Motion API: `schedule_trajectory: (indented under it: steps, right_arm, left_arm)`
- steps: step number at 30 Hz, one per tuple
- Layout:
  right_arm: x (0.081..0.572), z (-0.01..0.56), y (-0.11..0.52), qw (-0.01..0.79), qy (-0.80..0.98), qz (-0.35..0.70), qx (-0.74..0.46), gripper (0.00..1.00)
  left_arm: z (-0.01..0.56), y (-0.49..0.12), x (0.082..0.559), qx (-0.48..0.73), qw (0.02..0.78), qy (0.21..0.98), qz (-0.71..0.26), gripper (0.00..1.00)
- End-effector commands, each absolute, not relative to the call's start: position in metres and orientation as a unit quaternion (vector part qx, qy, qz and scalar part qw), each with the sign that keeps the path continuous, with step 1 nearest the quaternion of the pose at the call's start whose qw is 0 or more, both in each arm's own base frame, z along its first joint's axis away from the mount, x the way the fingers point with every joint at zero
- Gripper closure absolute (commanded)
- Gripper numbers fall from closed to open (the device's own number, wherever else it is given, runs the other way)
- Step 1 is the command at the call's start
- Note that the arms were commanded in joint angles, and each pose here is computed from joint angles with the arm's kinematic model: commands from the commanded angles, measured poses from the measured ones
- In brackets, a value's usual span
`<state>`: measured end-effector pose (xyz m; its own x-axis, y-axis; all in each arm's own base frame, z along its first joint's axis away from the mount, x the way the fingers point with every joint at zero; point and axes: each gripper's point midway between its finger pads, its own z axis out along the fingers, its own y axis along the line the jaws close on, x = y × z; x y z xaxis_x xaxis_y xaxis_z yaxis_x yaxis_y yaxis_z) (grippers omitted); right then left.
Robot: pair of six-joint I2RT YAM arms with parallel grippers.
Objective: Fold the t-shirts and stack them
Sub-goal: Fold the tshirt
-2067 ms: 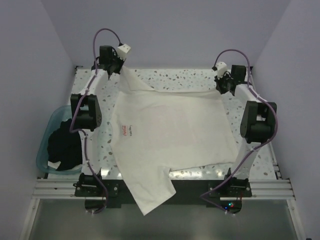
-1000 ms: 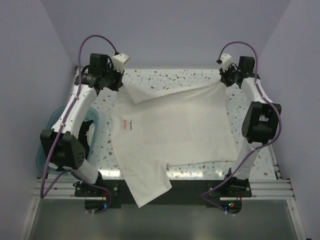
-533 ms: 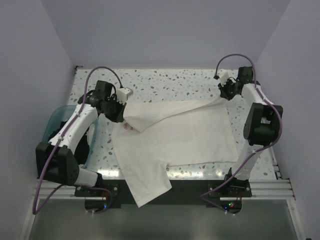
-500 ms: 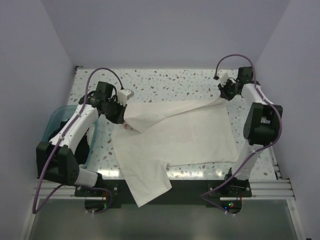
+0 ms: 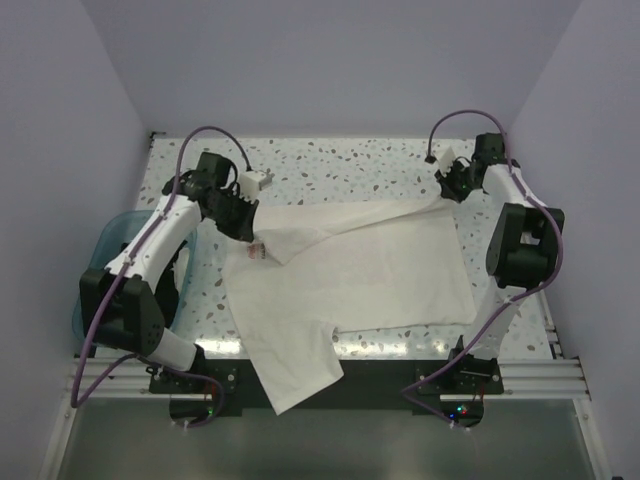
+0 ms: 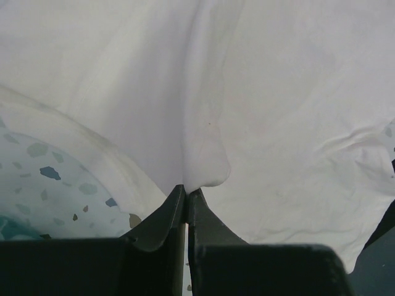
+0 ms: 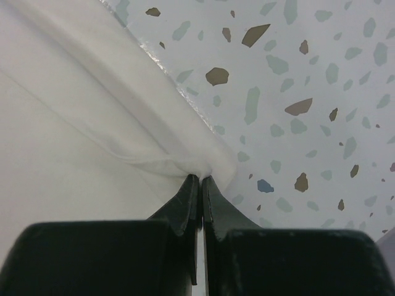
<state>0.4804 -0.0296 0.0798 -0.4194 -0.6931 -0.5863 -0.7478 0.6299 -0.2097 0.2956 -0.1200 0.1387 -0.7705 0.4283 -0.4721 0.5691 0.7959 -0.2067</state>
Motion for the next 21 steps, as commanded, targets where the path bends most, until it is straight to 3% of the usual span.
schedule_trajectory:
  steps: [1, 7, 14, 18, 21]
  right_arm:
    - [0.481, 0.111, -0.034, 0.344, 0.820, 0.025, -0.457, 1.00]
    - [0.471, 0.095, -0.040, 0.324, 0.815, 0.018, -0.481, 1.00]
    - [0.461, 0.066, -0.048, 0.288, 0.812, 0.010, -0.508, 1.00]
    - [0.452, 0.050, -0.054, 0.258, 0.808, 0.002, -0.530, 1.00]
    - [0.444, 0.041, -0.060, 0.236, 0.810, -0.002, -0.536, 0.91]
  left_arm:
    - [0.179, -0.125, 0.304, 0.270, 0.245, 0.911, -0.192, 1.00]
    - [0.171, -0.125, 0.289, 0.277, 0.220, 0.913, -0.203, 1.00]
    - [0.119, -0.127, 0.255, 0.277, 0.142, 0.921, -0.236, 1.00]
    - [0.099, -0.120, 0.260, 0.267, 0.125, 0.932, -0.211, 1.00]
    - [0.082, -0.114, 0.258, 0.270, 0.093, 0.937, -0.199, 0.96]
